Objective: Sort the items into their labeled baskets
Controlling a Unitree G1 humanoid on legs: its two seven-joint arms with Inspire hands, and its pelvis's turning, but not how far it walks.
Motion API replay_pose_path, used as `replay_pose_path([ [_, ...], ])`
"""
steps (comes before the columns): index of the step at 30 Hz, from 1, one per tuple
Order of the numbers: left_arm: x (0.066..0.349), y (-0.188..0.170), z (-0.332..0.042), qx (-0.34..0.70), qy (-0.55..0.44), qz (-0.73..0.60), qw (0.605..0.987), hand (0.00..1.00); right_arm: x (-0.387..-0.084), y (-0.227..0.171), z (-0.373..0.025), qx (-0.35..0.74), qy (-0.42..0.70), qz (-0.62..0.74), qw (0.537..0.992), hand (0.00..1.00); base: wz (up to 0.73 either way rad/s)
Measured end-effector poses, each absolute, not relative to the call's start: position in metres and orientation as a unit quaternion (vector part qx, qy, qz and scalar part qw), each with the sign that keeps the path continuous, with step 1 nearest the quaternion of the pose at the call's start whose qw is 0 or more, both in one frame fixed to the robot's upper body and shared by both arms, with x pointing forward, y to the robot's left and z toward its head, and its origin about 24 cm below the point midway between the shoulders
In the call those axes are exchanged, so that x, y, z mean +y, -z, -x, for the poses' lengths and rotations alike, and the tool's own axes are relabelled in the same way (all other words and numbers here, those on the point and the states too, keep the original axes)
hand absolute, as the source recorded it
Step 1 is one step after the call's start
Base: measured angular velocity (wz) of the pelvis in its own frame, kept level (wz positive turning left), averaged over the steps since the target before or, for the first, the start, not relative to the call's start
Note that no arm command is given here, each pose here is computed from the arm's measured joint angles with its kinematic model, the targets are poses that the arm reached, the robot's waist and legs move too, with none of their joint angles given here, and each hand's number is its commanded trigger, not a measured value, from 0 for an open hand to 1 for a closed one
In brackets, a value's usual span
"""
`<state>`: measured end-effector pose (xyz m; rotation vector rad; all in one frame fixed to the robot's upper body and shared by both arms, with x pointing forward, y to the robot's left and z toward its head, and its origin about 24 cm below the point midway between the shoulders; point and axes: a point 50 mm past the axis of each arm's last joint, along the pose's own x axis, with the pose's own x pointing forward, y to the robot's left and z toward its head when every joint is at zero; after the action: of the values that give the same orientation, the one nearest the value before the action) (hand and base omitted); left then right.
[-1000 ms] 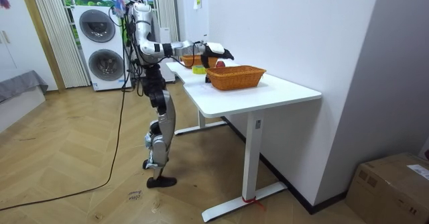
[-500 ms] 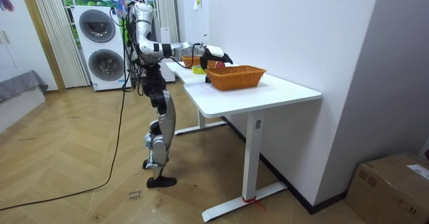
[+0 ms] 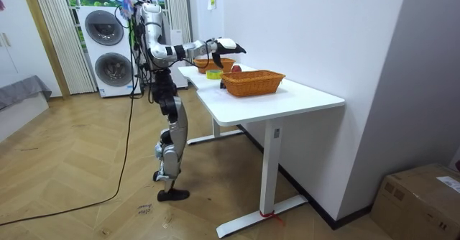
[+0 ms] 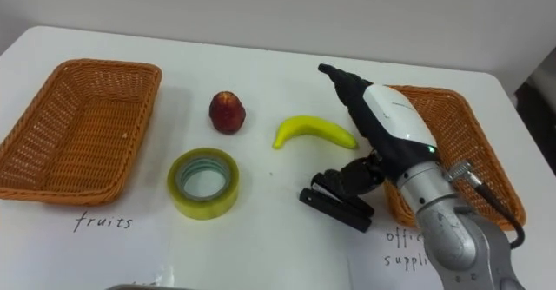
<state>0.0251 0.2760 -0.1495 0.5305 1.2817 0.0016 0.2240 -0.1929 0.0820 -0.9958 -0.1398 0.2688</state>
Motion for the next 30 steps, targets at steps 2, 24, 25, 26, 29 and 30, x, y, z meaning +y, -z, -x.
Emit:
replay_pose_path([
  [2, 0.276, 0.15, -0.026, 0.591, 0.003, -0.242, 0.77, 0.0, -0.193, -0.082, -0.224, -0.067, -0.128, 0.476, 0.868, 0.0, 0.0],
  [24, 0.268, 0.153, -0.023, 0.604, 0.032, -0.239, 0.76, 0.0, -0.175, -0.041, -0.217, 0.02, -0.221, 0.449, 0.866, 0.0, 0.01],
  [25, 0.268, 0.153, -0.023, 0.604, 0.032, -0.24, 0.759, 0.0, -0.174, -0.039, -0.217, 0.027, -0.23, 0.446, 0.865, 0.0, 0.0],
  [26, 0.268, 0.153, -0.023, 0.605, 0.032, -0.24, 0.759, 0.0, -0.173, -0.039, -0.216, 0.028, -0.234, 0.445, 0.864, 0.0, 0.0],
  [29, 0.268, 0.153, -0.023, 0.605, 0.031, -0.241, 0.758, 0.0, -0.172, -0.037, -0.216, 0.036, -0.242, 0.444, 0.862, 0.0, 0.04],
  [30, 0.269, 0.153, -0.024, 0.605, 0.03, -0.241, 0.758, 0.0, -0.172, -0.037, -0.216, 0.039, -0.244, 0.444, 0.861, 0.0, 0.0],
])
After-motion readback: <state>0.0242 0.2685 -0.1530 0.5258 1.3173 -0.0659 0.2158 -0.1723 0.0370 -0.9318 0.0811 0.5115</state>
